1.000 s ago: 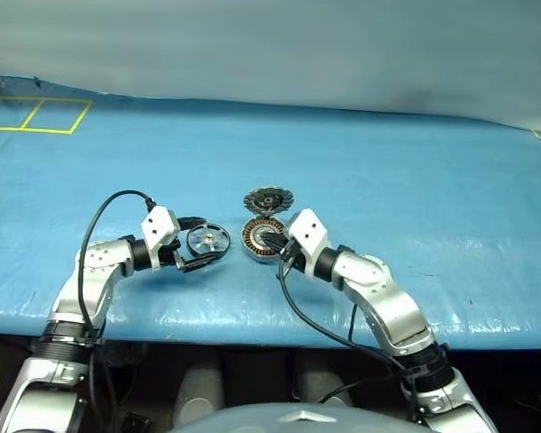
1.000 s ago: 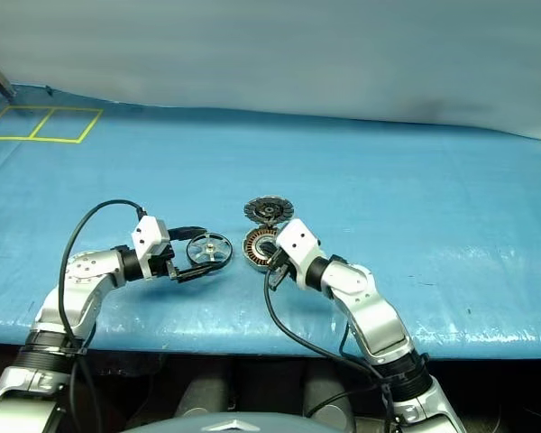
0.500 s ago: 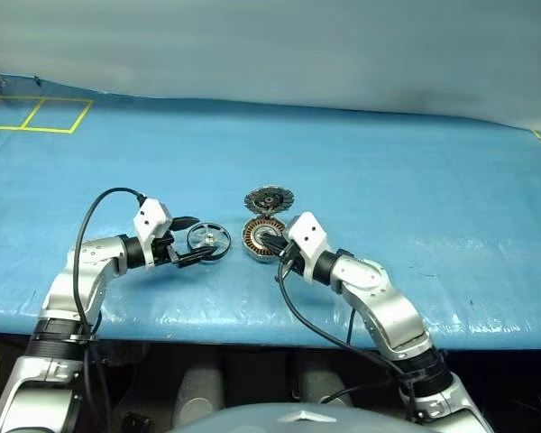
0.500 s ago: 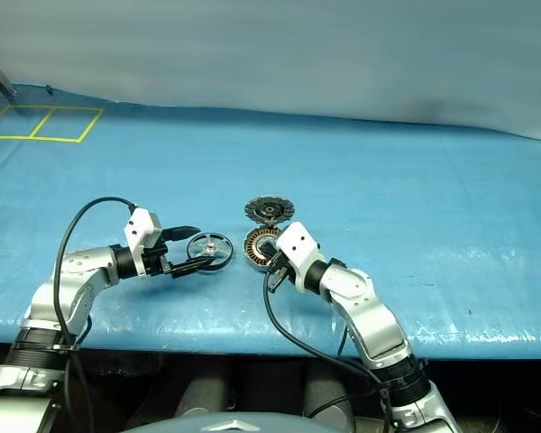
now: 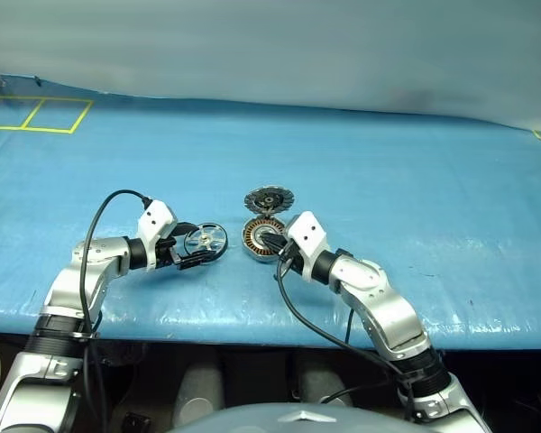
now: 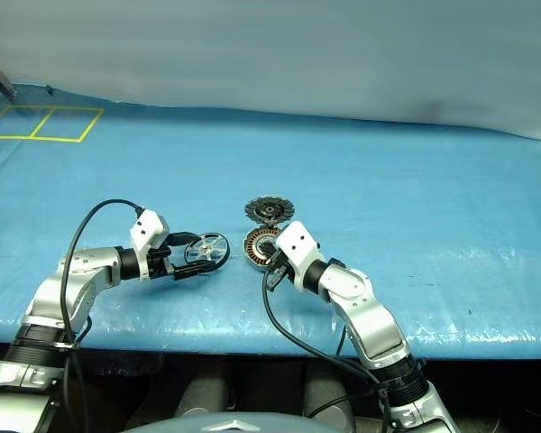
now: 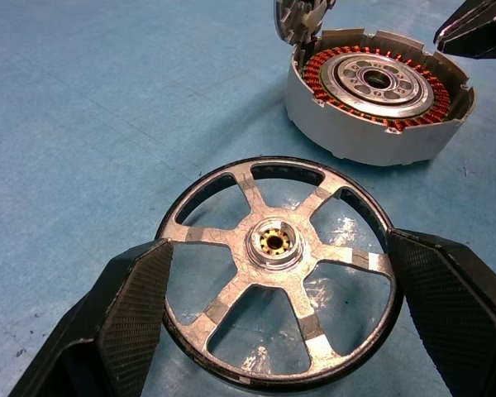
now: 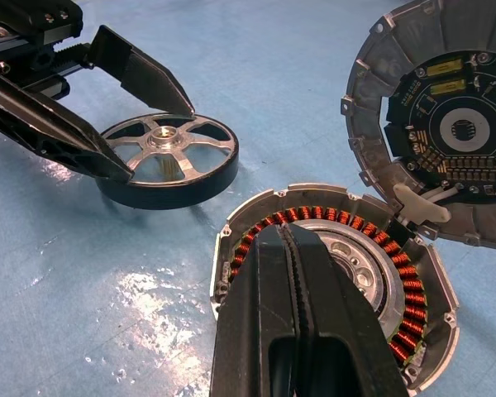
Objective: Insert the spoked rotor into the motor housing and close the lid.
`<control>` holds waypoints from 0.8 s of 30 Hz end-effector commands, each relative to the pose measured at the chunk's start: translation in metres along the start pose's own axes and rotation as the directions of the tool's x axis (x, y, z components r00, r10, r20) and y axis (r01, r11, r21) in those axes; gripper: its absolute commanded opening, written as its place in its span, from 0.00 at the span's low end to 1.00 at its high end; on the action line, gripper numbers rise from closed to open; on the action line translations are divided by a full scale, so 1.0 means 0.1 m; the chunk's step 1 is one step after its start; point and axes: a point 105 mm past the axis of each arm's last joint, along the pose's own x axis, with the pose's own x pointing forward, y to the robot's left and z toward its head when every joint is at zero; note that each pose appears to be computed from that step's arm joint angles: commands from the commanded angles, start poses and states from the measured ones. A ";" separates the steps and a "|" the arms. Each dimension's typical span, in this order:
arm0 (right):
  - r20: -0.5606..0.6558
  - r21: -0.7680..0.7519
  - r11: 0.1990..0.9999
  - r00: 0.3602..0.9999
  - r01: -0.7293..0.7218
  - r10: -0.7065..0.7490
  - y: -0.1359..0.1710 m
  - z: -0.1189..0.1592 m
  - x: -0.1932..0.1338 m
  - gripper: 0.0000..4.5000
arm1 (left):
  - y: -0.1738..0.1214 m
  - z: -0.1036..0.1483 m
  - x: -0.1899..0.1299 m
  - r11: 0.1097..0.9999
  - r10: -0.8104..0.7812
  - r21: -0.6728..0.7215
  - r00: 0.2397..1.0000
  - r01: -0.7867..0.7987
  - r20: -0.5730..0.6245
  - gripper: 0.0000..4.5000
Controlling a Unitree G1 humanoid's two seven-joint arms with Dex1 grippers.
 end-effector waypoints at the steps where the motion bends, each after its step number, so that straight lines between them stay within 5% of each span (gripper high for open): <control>1: 0.043 -0.020 1.000 0.999 0.001 0.000 0.01 0.11 -0.01 0.01 | -0.01 0.09 -0.02 1.000 -0.001 -0.011 0.999 0.002 0.033 1.00; 8: 0.036 -0.028 1.000 0.999 0.000 0.001 0.01 0.10 0.01 0.01 | -0.02 0.22 -0.05 0.991 -0.001 -0.131 0.990 0.020 0.143 1.00; 24: 0.022 -0.027 1.000 1.000 0.006 -0.006 0.02 0.06 0.02 0.01 | 0.01 0.06 0.03 0.975 0.040 -0.221 0.998 -0.030 0.043 1.00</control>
